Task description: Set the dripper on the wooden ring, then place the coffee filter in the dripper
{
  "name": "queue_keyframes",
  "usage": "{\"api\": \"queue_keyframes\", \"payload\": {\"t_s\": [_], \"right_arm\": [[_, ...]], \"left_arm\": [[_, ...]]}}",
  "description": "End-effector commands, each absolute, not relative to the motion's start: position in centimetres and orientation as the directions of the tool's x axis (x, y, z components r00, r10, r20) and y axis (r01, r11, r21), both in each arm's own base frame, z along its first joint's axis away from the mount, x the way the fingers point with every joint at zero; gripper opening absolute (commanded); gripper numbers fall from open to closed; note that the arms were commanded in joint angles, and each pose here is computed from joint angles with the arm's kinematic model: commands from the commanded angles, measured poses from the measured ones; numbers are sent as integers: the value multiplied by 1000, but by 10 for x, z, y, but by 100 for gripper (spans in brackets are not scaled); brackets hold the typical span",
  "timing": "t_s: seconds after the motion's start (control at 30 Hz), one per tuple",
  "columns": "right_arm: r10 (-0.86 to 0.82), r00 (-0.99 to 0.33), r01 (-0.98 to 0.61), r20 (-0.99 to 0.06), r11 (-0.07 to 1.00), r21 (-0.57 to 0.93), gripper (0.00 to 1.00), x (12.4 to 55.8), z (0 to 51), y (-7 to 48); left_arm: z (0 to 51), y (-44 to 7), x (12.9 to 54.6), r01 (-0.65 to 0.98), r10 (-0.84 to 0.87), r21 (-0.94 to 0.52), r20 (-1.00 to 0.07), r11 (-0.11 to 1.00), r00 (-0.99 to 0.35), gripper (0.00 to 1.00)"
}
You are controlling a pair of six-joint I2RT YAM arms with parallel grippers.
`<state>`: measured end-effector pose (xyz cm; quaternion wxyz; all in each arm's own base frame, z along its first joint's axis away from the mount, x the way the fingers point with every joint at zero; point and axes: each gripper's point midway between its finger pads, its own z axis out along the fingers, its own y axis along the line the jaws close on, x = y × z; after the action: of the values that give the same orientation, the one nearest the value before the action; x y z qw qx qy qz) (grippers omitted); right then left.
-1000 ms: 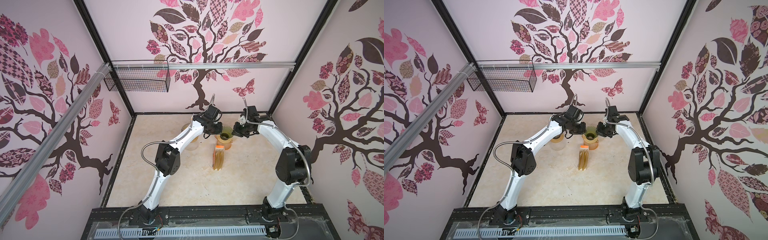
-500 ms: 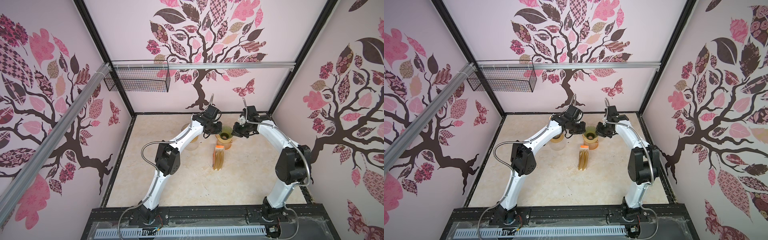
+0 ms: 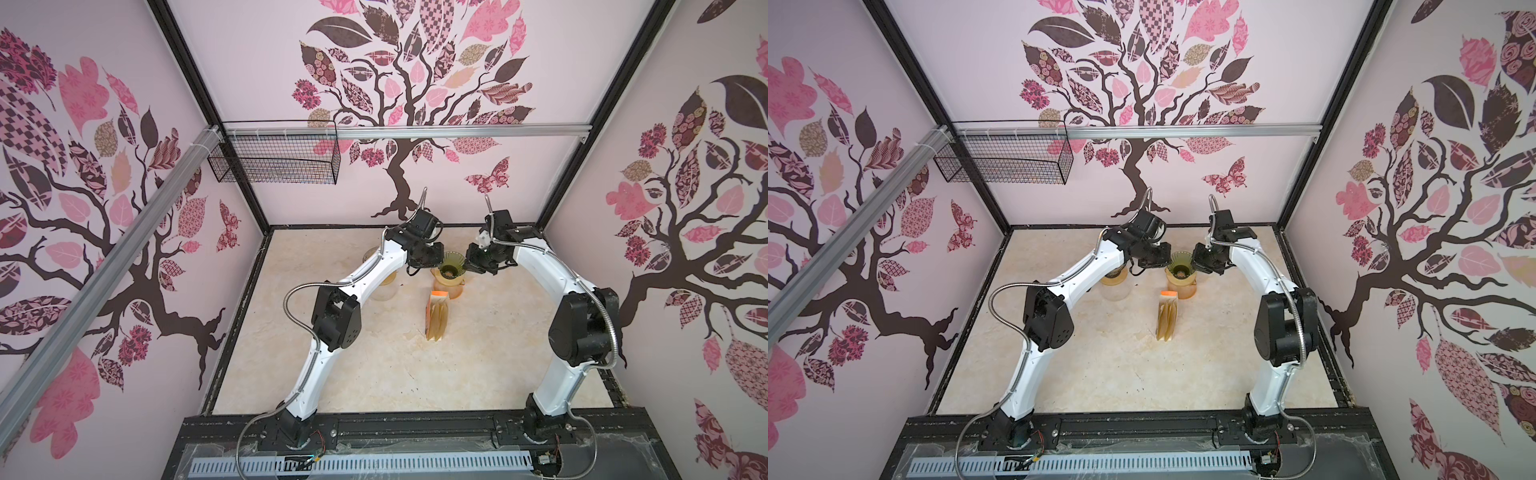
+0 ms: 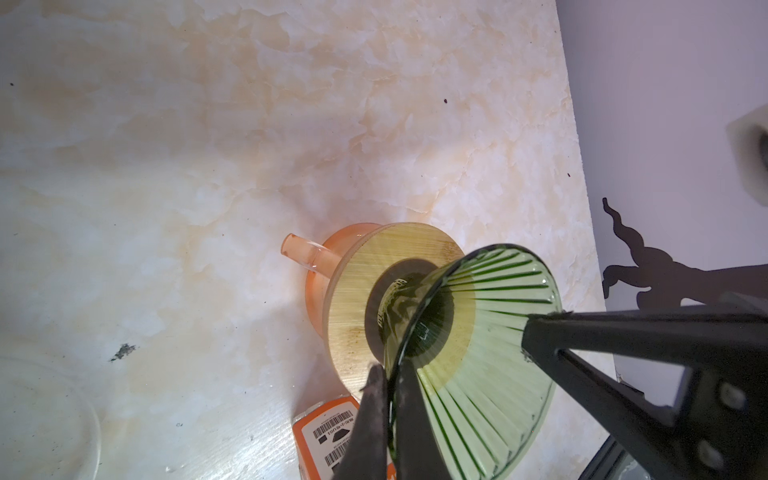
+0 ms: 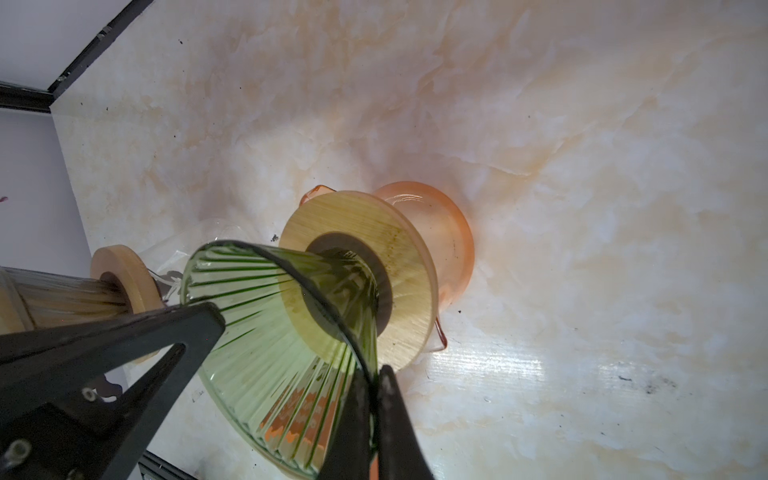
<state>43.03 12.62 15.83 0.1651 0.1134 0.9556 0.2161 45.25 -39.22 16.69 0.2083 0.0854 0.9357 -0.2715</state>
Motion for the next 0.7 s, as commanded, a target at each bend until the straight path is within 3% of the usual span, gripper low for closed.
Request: {"api": "queue_keyframes", "payload": {"t_s": [0.0,0.67], "right_arm": [[262,-940,166,-221,913,374,0,428,131,118],[244,-961,196,-133,934,298,0,424,88,112]], "left_arm": [[135,-389,445,273,106,-427,-375,862,-921,0],[97,-382,438,266,159,-370,-293,890,-943,0]]}}
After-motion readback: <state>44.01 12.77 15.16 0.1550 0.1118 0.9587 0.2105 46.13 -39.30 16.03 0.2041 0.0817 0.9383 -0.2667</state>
